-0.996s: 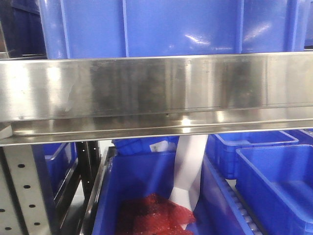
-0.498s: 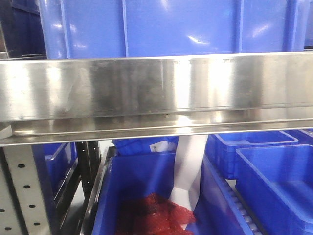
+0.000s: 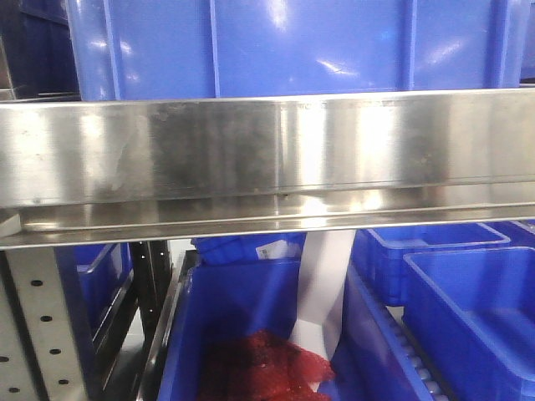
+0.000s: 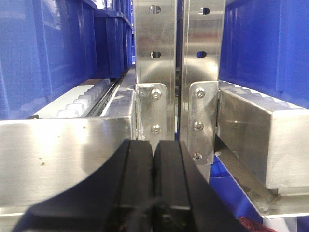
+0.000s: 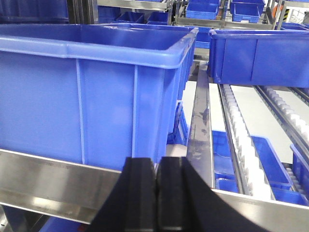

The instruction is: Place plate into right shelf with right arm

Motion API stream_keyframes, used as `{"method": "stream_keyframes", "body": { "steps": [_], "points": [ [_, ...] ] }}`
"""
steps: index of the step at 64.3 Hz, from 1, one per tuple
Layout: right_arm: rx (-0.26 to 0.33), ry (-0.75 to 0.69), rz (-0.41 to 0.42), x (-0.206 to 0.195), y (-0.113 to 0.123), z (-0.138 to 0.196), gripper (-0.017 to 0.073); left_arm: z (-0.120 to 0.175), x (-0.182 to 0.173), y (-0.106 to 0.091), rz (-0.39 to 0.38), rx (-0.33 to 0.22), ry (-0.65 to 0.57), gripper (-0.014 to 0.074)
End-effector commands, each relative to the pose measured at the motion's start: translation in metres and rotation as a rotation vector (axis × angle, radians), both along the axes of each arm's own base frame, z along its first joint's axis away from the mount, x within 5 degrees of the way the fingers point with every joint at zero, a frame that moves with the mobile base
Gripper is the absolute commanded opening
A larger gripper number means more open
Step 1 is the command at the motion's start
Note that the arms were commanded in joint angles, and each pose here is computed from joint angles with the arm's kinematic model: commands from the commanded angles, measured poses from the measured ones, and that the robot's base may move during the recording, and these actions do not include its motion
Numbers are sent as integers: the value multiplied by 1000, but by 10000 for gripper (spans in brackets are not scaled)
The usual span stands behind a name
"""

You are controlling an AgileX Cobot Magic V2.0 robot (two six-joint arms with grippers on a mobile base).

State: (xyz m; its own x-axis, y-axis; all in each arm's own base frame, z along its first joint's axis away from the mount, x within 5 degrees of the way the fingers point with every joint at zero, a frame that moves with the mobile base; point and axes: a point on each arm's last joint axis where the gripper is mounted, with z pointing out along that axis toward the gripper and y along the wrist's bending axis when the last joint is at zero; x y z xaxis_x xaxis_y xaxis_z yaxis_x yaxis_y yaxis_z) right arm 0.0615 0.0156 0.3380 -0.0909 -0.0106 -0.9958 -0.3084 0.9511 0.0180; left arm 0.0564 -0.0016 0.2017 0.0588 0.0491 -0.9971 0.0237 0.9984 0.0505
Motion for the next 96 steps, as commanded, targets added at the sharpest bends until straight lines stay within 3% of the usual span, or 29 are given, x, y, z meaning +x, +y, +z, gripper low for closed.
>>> {"method": "stream_keyframes", "body": {
  "steps": [1,16,32,44,57,96],
  "points": [
    [24,-101,24,0,2,14,50,5,-1,1,12,-8,-89,-47],
    [-54,-86,18,2,5,1,50,5,-1,1,12,-8,-89,-47],
    [-20,-212,-183,2,-7,-37,50,5,-1,1,12,-8,-89,-47],
    [-12,-233,-262,-4,-13,-87,50,5,-1,1,12,-8,-89,-47],
    [15,-220,-273,-5,-13,-128,50,5,-1,1,12,-8,-89,-47],
    [-2,-189,-268,-6,-13,-130,50,5,-1,1,12,-8,-89,-47]
  ]
}}
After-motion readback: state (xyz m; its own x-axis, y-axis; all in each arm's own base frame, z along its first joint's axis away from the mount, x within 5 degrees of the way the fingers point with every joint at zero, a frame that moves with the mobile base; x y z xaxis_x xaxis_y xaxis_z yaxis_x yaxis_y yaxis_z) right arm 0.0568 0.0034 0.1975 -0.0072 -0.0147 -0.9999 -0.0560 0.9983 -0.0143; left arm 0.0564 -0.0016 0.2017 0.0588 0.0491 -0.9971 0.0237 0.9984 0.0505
